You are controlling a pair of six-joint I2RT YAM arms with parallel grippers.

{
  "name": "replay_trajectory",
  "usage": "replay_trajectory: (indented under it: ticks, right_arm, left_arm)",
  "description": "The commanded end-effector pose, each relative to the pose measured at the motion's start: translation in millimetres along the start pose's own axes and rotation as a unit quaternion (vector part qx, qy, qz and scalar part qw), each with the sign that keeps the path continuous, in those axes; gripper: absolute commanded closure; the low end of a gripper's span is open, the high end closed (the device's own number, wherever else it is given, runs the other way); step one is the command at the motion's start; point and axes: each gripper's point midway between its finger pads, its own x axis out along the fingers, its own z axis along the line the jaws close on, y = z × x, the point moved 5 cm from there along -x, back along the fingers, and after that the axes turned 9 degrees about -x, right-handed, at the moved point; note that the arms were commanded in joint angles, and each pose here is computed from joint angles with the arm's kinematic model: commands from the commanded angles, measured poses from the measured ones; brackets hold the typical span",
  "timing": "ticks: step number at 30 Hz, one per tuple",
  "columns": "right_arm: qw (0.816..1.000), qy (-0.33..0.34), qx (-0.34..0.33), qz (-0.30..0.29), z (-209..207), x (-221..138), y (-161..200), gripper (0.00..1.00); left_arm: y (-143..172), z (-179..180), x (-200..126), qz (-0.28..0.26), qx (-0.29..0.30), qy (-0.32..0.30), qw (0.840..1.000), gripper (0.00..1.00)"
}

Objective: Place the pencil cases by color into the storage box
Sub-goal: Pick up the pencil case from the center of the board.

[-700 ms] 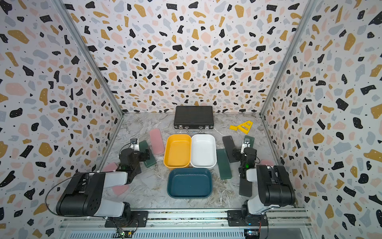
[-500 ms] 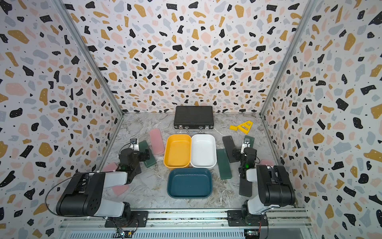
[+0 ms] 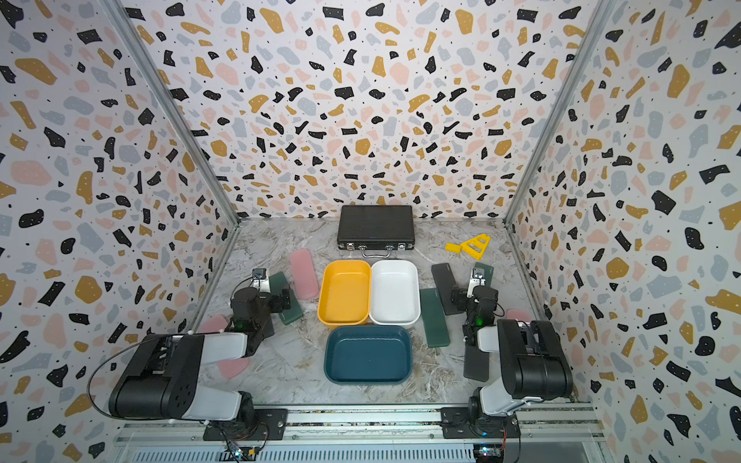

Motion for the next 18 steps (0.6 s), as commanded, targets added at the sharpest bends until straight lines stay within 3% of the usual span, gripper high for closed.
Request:
replay_trajectory:
  ticks: [1, 15, 18]
  right_arm:
    - [1.000, -0.001, -0.001, -0.004, 0, 0, -5, 0.00]
    - [1.000, -0.005, 0.002, -0.006, 0, 0, -5, 0.03]
    - [1.000, -0.003, 0.003, 0.006, -2, 0, -14, 0.05]
  left_arm:
    - [-10, -1, 0, -0.019, 0.001, 0.005, 1.000, 0.00]
    - [-14, 2, -1, -0.023, -0.001, -0.005, 1.000, 0.00]
    - [-37, 4, -6, 0.016, -0.010, -0.034, 0.999, 0.00]
